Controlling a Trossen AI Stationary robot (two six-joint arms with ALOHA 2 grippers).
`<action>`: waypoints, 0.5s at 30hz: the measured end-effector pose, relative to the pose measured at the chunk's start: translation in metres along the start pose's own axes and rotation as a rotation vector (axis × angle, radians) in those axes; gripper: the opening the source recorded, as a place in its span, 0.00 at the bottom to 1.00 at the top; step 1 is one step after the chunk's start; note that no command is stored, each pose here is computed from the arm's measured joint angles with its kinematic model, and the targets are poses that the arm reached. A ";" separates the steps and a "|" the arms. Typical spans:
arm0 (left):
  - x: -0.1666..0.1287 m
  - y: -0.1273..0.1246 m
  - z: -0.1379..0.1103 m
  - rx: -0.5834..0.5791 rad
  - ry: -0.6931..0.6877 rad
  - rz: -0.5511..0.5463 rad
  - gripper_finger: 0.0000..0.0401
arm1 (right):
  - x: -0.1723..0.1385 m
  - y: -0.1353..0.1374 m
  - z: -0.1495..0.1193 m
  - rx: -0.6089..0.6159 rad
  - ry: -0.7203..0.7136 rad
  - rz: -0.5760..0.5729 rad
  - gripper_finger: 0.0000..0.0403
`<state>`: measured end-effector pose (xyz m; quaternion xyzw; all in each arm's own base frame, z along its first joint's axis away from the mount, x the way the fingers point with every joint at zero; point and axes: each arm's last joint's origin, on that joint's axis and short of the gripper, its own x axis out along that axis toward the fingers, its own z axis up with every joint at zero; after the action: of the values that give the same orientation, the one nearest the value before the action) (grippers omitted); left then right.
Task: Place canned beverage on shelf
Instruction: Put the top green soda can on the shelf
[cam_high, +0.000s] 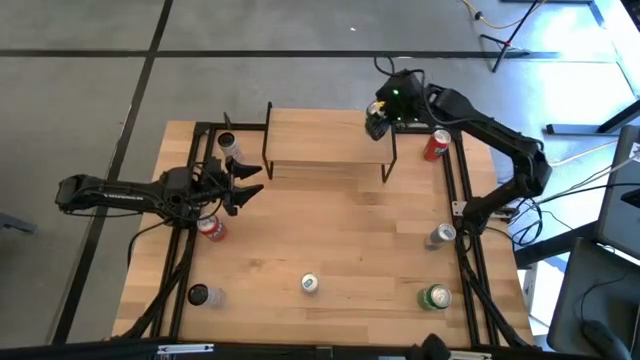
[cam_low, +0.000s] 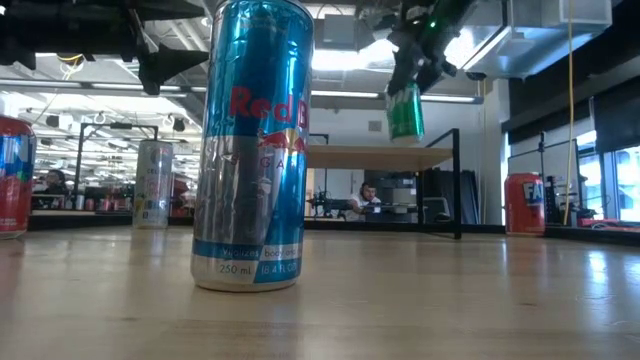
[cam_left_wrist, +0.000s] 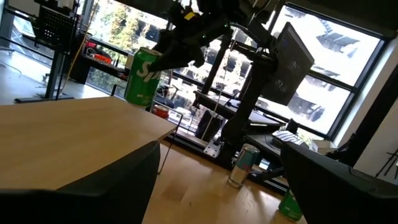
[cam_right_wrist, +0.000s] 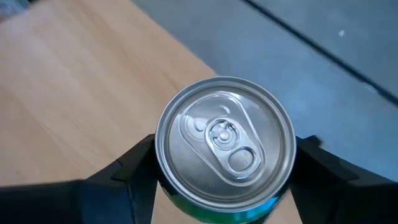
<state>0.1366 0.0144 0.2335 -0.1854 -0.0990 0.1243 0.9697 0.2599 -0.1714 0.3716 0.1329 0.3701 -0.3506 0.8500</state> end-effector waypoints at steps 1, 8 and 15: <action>0.000 0.000 0.000 0.000 -0.001 0.002 0.81 | 0.002 -0.001 0.000 0.003 0.002 -0.003 0.64; 0.000 0.000 0.000 -0.001 -0.001 0.002 0.81 | 0.014 0.002 -0.002 0.016 -0.024 0.025 0.64; 0.000 0.000 0.000 -0.026 0.000 0.002 0.81 | 0.016 0.001 -0.012 0.015 0.012 0.023 0.64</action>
<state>0.1366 0.0145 0.2335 -0.1980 -0.1006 0.1239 0.9671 0.2616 -0.1725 0.3514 0.1454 0.3710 -0.3429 0.8507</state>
